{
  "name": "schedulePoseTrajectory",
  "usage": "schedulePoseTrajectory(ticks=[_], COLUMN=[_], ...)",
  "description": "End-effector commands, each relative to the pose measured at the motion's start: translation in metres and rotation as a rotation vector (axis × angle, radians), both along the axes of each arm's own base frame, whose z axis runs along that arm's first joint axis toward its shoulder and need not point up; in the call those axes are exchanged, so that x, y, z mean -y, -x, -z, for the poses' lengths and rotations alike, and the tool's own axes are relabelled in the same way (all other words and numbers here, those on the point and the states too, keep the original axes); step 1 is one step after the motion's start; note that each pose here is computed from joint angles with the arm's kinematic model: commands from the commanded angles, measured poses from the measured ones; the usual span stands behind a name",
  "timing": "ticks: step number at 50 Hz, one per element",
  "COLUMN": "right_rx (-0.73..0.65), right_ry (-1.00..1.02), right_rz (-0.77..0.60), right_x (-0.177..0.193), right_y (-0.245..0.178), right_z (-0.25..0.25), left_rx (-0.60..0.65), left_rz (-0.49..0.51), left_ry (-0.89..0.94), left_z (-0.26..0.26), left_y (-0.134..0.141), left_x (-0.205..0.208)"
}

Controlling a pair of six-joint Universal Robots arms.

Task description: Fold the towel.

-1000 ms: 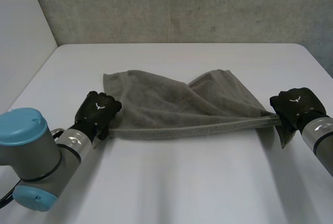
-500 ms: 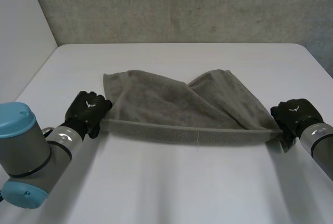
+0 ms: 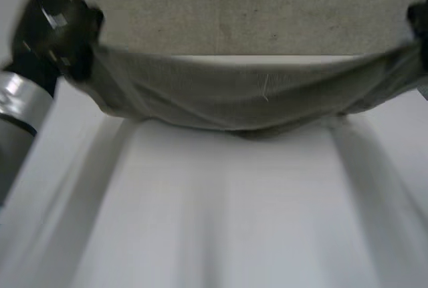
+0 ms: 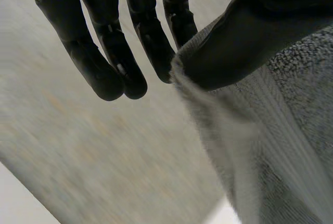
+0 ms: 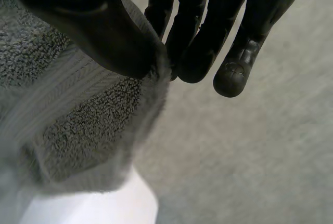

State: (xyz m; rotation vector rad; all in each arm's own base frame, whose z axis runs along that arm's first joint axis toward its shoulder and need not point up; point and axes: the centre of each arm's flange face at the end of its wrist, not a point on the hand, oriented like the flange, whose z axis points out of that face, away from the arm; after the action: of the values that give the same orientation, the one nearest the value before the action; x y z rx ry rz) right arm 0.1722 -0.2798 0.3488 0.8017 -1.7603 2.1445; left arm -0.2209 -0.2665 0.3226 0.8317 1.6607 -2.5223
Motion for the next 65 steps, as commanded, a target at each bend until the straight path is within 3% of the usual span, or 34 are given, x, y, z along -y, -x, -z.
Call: schedulePoseTrajectory(ticks=[1, 7, 12, 21, 26, 30, 31, 32, 35, 40, 42, 46, 53, 59, 65], right_rx=[-0.017, -0.119, -0.172, -0.221, -0.197, -0.022, 0.048, 0.049, 0.084, 0.050, -0.005, -0.081, -0.125, -0.158, -0.150], right_ry=[-0.148, -0.234, -0.314, -0.341, -0.127, 0.292, 0.438, 0.440, 0.546, 0.424, 0.259, 0.012, -0.181, -0.315, -0.307], right_rz=[-0.050, -0.062, -0.099, -0.094, -0.086, -0.034, -0.014, -0.014, -0.010, -0.019, -0.043, -0.111, -0.147, -0.152, -0.110], right_x=[0.002, 0.025, 0.043, 0.075, 0.101, 0.122, 0.117, 0.117, 0.095, 0.094, 0.091, 0.081, 0.061, 0.030, 0.007], right_y=[-0.003, -0.012, -0.032, -0.066, -0.088, -0.095, -0.090, -0.090, -0.083, -0.080, -0.081, -0.083, -0.077, -0.067, -0.041], right_z=[-0.021, 0.003, 0.037, 0.082, 0.067, 0.010, -0.017, -0.017, -0.049, -0.030, -0.002, 0.057, 0.117, 0.152, 0.135], left_rx=[-0.068, -0.001, 0.070, 0.205, 0.159, -0.005, -0.085, -0.153, -0.214, -0.182, -0.154, -0.068, 0.026, 0.085, 0.138], left_rz=[-0.019, -0.040, -0.047, -0.039, -0.068, -0.151, -0.157, -0.151, -0.130, -0.117, -0.110, -0.073, -0.021, 0.012, 0.021], left_ry=[-0.061, -0.298, -0.394, -0.355, -0.157, 0.170, 0.261, 0.319, 0.318, 0.149, 0.066, -0.158, -0.407, -0.468, -0.445], left_z=[-0.041, 0.020, 0.064, 0.097, 0.064, 0.000, -0.023, -0.040, -0.054, -0.034, -0.018, 0.043, 0.122, 0.139, 0.131], left_y=[-0.014, -0.007, 0.000, 0.027, 0.036, 0.035, 0.036, 0.034, 0.026, 0.024, 0.025, 0.026, 0.023, 0.017, 0.007], left_x=[0.011, 0.052, 0.077, 0.109, 0.135, 0.147, 0.141, 0.136, 0.131, 0.127, 0.126, 0.113, 0.073, 0.043, 0.022])
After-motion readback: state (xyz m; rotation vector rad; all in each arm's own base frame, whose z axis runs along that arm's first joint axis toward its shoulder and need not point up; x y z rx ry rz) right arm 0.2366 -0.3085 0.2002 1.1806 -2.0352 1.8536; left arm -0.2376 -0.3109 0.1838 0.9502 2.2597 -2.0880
